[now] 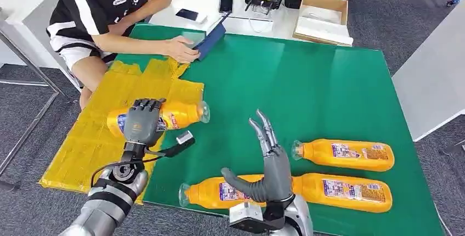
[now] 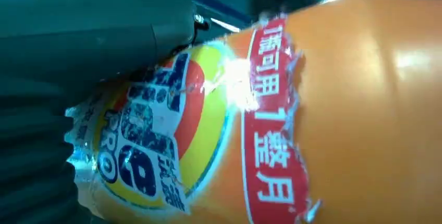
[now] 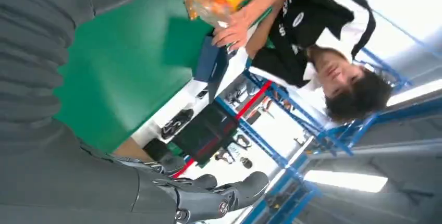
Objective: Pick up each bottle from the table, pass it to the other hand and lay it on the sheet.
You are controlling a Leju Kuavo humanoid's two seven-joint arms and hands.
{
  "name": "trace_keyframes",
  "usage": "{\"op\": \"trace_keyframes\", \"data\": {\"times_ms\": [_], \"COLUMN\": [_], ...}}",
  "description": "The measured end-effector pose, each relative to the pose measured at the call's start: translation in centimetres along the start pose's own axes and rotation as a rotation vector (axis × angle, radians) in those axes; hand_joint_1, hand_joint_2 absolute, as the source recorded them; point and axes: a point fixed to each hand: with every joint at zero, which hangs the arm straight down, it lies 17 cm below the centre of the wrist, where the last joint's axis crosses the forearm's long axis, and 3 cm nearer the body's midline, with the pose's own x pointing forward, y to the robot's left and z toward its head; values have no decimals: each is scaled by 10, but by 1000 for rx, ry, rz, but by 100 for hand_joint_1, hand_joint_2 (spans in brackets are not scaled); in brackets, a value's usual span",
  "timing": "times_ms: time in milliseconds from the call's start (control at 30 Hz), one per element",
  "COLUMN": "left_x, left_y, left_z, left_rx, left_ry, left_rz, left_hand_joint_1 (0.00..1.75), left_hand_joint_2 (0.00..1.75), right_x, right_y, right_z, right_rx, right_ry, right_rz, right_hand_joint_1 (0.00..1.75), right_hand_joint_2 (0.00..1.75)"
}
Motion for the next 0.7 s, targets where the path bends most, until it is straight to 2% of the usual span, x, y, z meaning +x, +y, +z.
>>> {"op": "trace_keyframes", "data": {"times_ms": [300,633,667,700], "left_x": [20,26,27,28], "left_y": [-48,-58,-58,-58], "left_z": [22,24,23,23], "left_rx": [-140,-170,-171,-172], "left_ry": [-104,-114,-114,-116], "left_rz": [5,14,15,16], "left_hand_joint_1": [175,175,93,0], "left_hand_joint_2": [175,175,175,175], "right_x": [1,-1,-1,-1], "right_y": [13,20,20,20], "right_z": [6,9,9,9], "right_rx": [46,68,69,70], "right_ry": [-4,1,1,1], "right_rz": [-26,-33,-33,-33], "right_hand_joint_1": [0,0,0,0], "right_hand_joint_2": [175,175,175,175]}}
